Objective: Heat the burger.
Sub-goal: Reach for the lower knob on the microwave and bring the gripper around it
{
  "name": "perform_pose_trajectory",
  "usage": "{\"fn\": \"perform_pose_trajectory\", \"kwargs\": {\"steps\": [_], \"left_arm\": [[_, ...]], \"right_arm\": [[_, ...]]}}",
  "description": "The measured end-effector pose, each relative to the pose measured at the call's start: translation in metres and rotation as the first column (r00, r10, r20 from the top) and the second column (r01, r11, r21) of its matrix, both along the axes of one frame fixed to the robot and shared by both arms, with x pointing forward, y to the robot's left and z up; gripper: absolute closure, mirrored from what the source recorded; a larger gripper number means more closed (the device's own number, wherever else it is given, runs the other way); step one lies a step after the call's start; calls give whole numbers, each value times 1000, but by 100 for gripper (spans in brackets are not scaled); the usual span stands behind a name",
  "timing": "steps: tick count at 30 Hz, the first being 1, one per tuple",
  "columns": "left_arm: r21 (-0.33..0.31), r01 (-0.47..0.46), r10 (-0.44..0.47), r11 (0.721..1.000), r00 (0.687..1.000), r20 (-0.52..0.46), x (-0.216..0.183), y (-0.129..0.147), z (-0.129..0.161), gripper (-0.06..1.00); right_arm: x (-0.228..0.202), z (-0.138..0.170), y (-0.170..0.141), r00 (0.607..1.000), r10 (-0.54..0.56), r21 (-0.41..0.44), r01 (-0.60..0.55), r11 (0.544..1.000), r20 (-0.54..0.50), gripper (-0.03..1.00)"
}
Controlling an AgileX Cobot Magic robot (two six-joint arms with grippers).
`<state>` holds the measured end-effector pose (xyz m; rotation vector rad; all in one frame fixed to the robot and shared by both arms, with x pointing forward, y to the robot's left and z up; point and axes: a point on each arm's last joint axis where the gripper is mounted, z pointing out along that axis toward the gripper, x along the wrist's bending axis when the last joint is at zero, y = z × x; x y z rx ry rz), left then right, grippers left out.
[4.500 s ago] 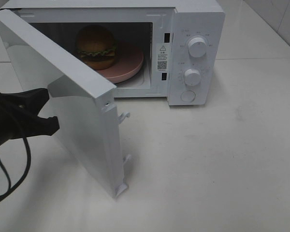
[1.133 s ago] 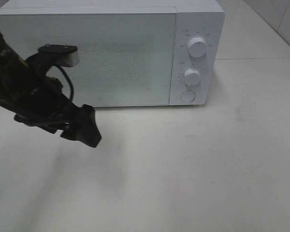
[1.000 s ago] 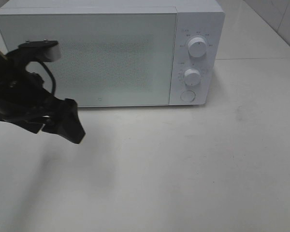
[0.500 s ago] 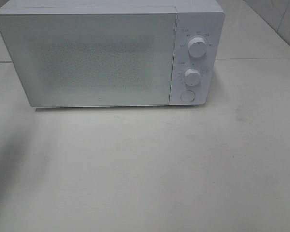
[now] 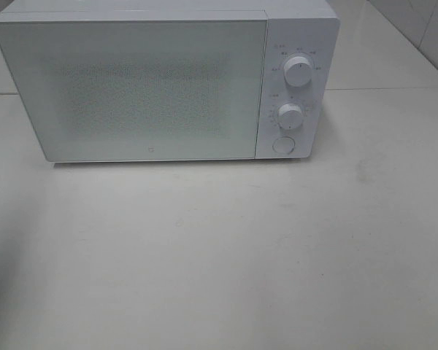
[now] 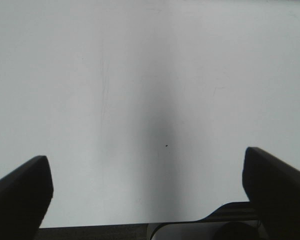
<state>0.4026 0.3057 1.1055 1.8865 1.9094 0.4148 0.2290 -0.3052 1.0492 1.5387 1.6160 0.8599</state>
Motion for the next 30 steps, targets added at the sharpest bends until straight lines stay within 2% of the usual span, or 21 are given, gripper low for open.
{"fn": "perform_pose_trajectory", "kwargs": {"steps": [10,16,18,19,21,25,27,28,29,30], "left_arm": [[31,18,-22,999,992,125,-69,-6,-26,-3],[39,15,-23,999,981,195,-94,-9,-37,-3],[46,9,-21,999,962,272,-108,-10,-41,-3],[46,9,-21,999,962,272,-108,-10,-41,-3],[54,2,-21,999,938,346,-121,-11,-45,-3],[60,-1,-23,998,916,401,-134,-13,-51,-3],[67,-6,-27,998,880,474,-148,-14,-51,-3],[67,-6,-27,998,880,474,-148,-14,-51,-3],[71,-9,-29,997,856,516,-155,-15,-50,-3],[71,-9,-29,997,856,516,-155,-15,-50,-3]], "right_arm": [[0,0,0,1000,0,0,0,1000,0,20],[0,0,0,1000,0,0,0,1000,0,20],[0,0,0,1000,0,0,0,1000,0,20],[0,0,0,1000,0,0,0,1000,0,20],[0,0,0,1000,0,0,0,1000,0,20],[0,0,0,1000,0,0,0,1000,0,20],[0,0,0,1000,0,0,0,1000,0,20],[0,0,0,1000,0,0,0,1000,0,20],[0,0,0,1000,0,0,0,1000,0,20],[0,0,0,1000,0,0,0,1000,0,20]]}}
